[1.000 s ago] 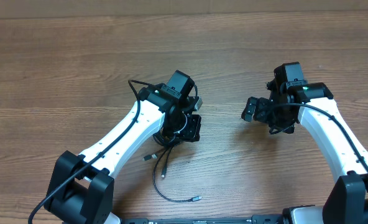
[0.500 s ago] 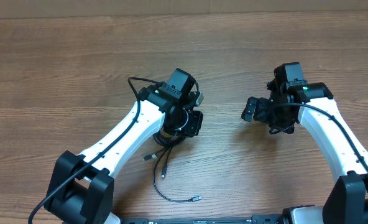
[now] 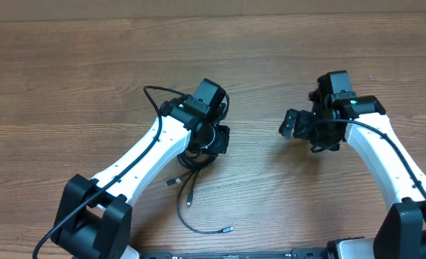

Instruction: Untangle cables

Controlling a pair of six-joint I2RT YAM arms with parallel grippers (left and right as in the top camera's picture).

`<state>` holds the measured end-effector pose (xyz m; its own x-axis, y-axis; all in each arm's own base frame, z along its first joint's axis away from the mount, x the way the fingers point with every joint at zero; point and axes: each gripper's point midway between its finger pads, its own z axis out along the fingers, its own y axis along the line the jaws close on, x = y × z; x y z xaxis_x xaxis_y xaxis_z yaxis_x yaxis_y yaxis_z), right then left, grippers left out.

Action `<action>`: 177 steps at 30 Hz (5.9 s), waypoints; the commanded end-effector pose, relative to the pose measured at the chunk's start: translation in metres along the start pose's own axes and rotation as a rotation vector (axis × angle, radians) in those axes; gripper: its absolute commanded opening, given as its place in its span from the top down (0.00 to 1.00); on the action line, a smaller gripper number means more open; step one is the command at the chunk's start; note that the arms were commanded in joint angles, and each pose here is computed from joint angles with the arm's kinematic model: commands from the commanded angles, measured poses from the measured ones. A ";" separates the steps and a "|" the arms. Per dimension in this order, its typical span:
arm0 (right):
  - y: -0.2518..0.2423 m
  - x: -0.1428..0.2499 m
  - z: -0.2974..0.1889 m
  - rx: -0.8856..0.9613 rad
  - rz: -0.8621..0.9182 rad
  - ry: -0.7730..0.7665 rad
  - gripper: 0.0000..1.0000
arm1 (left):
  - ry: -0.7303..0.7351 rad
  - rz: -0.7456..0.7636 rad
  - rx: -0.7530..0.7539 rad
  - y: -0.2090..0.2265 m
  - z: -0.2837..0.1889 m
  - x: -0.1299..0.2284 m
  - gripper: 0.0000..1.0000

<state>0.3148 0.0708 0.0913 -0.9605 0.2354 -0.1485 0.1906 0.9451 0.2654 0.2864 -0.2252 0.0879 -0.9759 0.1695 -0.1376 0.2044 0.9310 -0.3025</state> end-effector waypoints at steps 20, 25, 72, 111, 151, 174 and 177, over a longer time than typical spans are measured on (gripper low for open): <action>0.048 0.021 -0.006 -0.279 0.005 0.116 0.28 | 0.014 -0.211 -0.224 0.101 -0.020 -0.007 0.73; 0.048 0.024 -0.006 -0.276 0.034 0.134 0.29 | -0.011 -0.205 -0.219 0.100 -0.020 -0.013 0.73; 0.137 0.073 0.017 -0.196 -0.135 0.086 0.32 | -0.035 -0.196 -0.201 0.120 0.037 0.012 0.73; 0.109 0.029 0.026 -0.333 0.097 0.040 0.54 | -0.077 0.228 0.182 0.030 -0.044 -0.043 0.96; 0.176 0.058 -0.021 -0.773 0.037 0.282 0.96 | -0.074 0.181 0.647 0.005 -0.088 -0.030 0.93; 0.133 0.054 0.017 -0.428 0.410 0.248 0.96 | 0.025 0.488 0.636 -0.029 -0.074 0.013 0.35; 0.140 0.060 0.012 -0.468 0.401 0.296 0.96 | 0.025 0.569 0.642 -0.041 -0.070 0.018 0.37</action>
<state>0.2933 0.2110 0.1050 -0.8729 0.4271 0.2358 0.4716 0.6150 0.6320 0.2575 -0.2261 0.1613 -0.8000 0.5058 -0.3226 0.5546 0.4185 -0.7192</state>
